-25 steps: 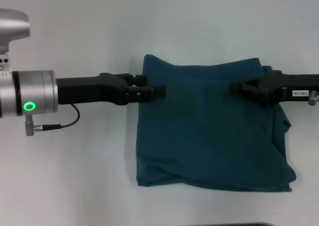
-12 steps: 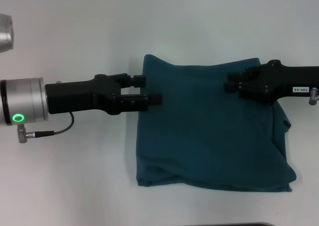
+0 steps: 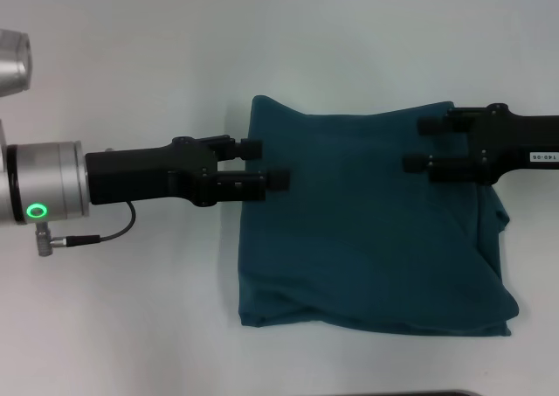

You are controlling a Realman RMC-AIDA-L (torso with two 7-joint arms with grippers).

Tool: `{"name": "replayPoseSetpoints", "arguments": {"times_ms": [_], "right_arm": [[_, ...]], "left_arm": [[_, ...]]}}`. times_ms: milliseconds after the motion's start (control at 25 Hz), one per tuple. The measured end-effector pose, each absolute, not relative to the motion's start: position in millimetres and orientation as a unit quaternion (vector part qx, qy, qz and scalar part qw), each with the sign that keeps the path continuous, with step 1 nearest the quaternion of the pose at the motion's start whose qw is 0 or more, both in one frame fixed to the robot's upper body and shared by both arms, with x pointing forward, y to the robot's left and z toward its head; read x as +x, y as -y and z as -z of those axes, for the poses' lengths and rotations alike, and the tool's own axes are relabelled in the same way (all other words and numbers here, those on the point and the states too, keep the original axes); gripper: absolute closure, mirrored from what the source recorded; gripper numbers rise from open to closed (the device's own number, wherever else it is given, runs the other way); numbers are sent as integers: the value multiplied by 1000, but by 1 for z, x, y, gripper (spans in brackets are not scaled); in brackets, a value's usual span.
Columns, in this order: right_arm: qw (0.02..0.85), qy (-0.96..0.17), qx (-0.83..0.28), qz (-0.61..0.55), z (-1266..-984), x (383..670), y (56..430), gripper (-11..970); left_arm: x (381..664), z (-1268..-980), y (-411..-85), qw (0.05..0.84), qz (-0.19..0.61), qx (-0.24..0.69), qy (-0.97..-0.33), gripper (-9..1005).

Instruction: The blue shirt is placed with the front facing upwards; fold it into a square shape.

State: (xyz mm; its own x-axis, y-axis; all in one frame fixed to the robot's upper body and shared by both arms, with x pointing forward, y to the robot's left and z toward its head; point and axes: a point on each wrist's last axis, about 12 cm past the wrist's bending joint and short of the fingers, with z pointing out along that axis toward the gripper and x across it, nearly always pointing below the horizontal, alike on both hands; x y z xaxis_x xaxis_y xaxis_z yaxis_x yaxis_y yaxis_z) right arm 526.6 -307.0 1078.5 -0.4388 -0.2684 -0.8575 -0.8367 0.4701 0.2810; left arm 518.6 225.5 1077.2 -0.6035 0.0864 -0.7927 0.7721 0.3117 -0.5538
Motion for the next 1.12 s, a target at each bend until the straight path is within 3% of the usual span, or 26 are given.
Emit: {"name": "replayPoseSetpoints", "arguments": {"times_ms": [480, 1120], "right_arm": [[381, -767, -363, -367, -1081, 525, 313, 28], [376, -768, -370, -363, -1082, 528, 312, 29]], "left_arm": [[521, -1078, -222, 336, 511, 296, -734, 143], [523, -1079, -221, 337, 507, 302, -733, 142]]}}
